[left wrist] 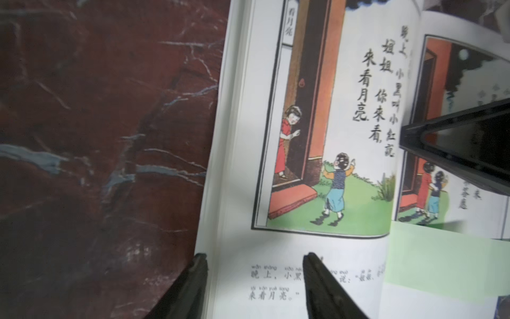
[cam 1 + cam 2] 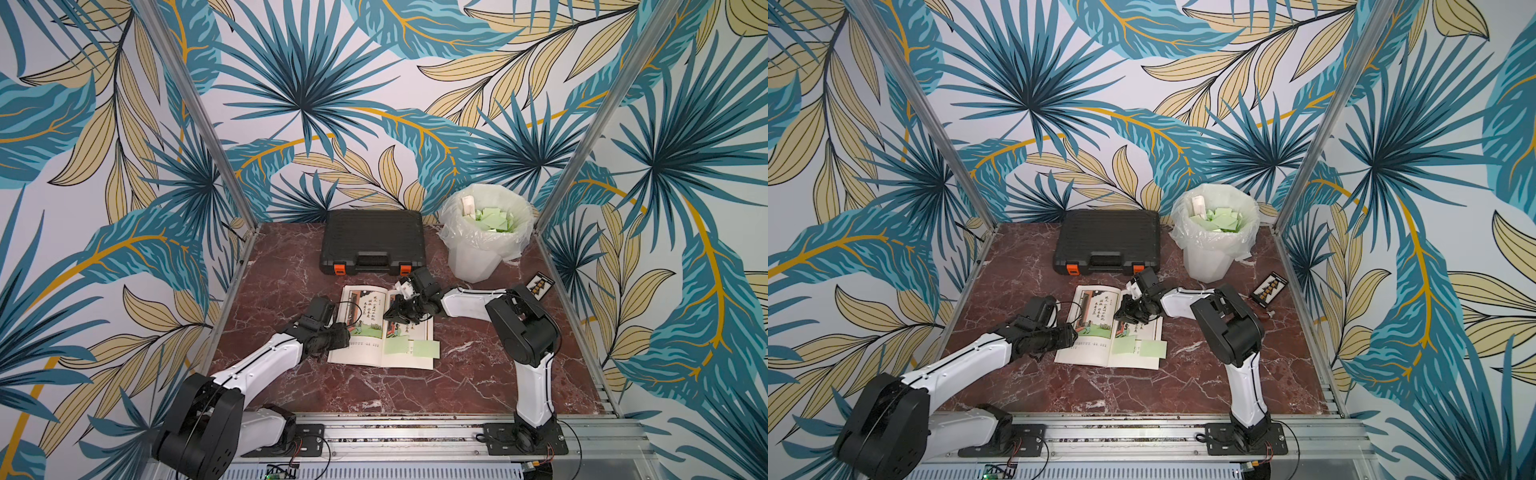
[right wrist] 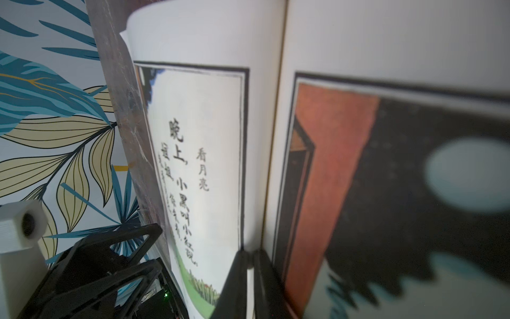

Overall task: Peel off the used sticky note
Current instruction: Adjust the book at the center of the board, then tear off the note from the book.

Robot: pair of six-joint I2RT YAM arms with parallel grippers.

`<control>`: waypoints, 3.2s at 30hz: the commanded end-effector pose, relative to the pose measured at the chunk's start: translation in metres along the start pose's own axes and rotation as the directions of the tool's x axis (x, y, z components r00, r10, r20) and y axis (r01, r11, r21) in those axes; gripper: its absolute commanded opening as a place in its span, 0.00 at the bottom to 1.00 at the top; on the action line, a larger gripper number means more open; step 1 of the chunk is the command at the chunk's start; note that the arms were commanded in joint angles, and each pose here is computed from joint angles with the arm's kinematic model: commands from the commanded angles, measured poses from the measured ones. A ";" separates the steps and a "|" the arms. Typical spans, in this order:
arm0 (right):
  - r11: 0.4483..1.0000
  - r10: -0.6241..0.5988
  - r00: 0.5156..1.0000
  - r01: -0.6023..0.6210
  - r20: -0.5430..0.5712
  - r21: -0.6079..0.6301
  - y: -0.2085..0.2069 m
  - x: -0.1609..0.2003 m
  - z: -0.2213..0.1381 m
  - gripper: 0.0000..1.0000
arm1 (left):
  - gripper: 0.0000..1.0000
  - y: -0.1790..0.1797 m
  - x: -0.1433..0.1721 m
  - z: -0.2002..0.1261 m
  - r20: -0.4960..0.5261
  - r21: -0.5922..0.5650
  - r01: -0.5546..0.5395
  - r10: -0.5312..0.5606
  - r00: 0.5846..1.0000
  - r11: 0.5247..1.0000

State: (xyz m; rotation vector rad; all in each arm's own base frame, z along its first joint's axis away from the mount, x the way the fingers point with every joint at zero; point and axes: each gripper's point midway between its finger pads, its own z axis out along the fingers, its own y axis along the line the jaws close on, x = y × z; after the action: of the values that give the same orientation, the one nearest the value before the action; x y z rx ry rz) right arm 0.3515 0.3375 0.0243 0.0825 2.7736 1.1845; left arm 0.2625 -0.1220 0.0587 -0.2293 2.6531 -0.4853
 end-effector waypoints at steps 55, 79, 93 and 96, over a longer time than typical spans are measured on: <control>0.992 0.127 0.989 -0.128 0.080 0.001 -0.049 0.056 -0.068 0.21 | 0.10 -0.102 0.038 0.111 -0.243 0.384 0.102 -0.006 0.970 0.918; 0.987 0.158 0.987 -0.158 -0.009 -0.036 -0.057 0.088 -0.051 0.27 | 0.10 -0.095 0.044 0.116 -0.257 0.368 0.112 -0.015 0.966 0.923; 0.994 0.097 0.995 -0.098 -0.039 -0.037 -0.031 0.088 -0.036 0.26 | 0.10 -0.095 0.044 0.117 -0.258 0.367 0.112 -0.015 0.966 0.923; 0.995 0.088 0.995 -0.090 -0.040 -0.038 -0.026 0.085 -0.033 0.26 | 0.10 -0.094 0.044 0.118 -0.259 0.366 0.113 -0.016 0.966 0.924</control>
State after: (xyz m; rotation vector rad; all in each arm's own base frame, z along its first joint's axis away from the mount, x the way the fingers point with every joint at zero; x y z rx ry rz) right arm 0.2641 0.3028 0.0271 0.1817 2.7695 1.3106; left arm 0.3017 -0.2761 0.0218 -0.0496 2.5709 -1.2455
